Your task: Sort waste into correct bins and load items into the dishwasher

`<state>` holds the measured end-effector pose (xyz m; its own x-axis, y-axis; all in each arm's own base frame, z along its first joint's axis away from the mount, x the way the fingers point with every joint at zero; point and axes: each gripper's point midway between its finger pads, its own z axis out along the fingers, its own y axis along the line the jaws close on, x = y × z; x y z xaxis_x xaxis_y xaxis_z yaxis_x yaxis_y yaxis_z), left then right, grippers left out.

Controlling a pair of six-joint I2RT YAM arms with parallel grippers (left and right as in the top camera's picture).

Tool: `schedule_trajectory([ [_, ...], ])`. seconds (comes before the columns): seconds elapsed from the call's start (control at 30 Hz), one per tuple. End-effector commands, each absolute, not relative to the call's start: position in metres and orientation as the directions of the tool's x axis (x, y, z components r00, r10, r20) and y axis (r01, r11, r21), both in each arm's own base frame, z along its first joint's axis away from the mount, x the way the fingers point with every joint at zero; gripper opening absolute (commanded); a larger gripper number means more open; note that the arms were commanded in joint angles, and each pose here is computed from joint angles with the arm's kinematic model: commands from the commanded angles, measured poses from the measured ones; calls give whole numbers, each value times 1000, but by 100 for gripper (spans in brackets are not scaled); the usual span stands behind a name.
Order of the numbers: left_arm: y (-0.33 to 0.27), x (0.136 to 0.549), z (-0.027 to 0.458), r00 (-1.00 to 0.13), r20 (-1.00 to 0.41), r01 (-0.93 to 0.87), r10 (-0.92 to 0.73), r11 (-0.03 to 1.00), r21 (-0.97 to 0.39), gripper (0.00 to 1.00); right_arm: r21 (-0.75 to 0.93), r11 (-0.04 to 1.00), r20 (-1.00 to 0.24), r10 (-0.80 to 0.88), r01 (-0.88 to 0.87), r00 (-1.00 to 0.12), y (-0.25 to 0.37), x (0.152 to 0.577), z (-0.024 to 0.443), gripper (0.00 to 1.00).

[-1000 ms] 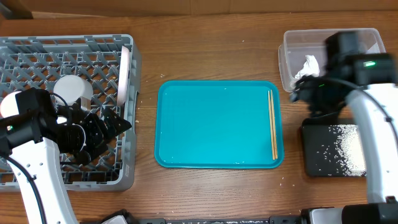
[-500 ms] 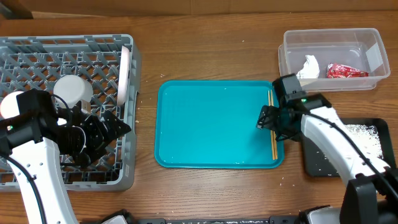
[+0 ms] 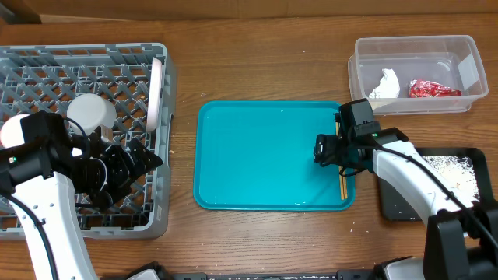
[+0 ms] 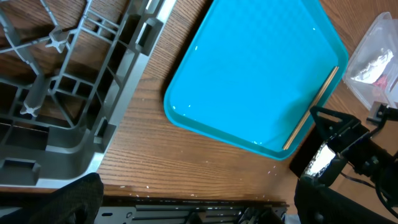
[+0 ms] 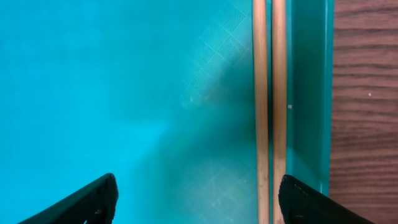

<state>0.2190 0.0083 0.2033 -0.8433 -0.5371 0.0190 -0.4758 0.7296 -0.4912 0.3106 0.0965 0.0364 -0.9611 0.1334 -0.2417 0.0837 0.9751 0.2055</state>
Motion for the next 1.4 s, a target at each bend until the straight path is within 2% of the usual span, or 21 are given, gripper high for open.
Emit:
schedule_trajectory([
  [0.0,8,219,203,-846,18,-474,-534,735,-486,100,179,981,-239,113,71,-964,94,312,26,85],
  [0.2,8,219,203,-846,18,-474,-534,735,-485,100,132,988,-207,109,83,-972,88,312,5,85],
  [0.43,11,220,202,-845,9,-475,-535,742,-474,100,137,987,-211,109,81,-971,89,315,4,79],
  [0.57,11,220,202,-845,8,-474,-535,742,-475,100,189,979,-192,107,70,-976,99,312,5,70],
  [0.6,11,220,202,-845,8,-474,-535,742,-475,100,209,975,-184,110,70,-977,102,311,5,59],
  [0.67,11,220,202,-845,7,-473,-535,742,-475,100,264,963,-163,106,61,-981,113,308,7,52],
  [0.9,11,221,202,-845,5,-473,-535,742,-475,100,476,877,-55,103,65,-993,174,288,20,51],
  [1.0,11,221,202,-845,5,-473,-535,742,-475,100,555,831,-28,53,29,-998,220,272,29,50],
  [1.2,11,221,202,-845,6,-473,-535,742,-475,100,613,789,-67,-17,-54,-998,300,240,42,52],
  [1.37,4,221,205,-856,12,-450,-518,732,-512,100,617,786,-65,13,-30,-998,302,248,72,49],
])
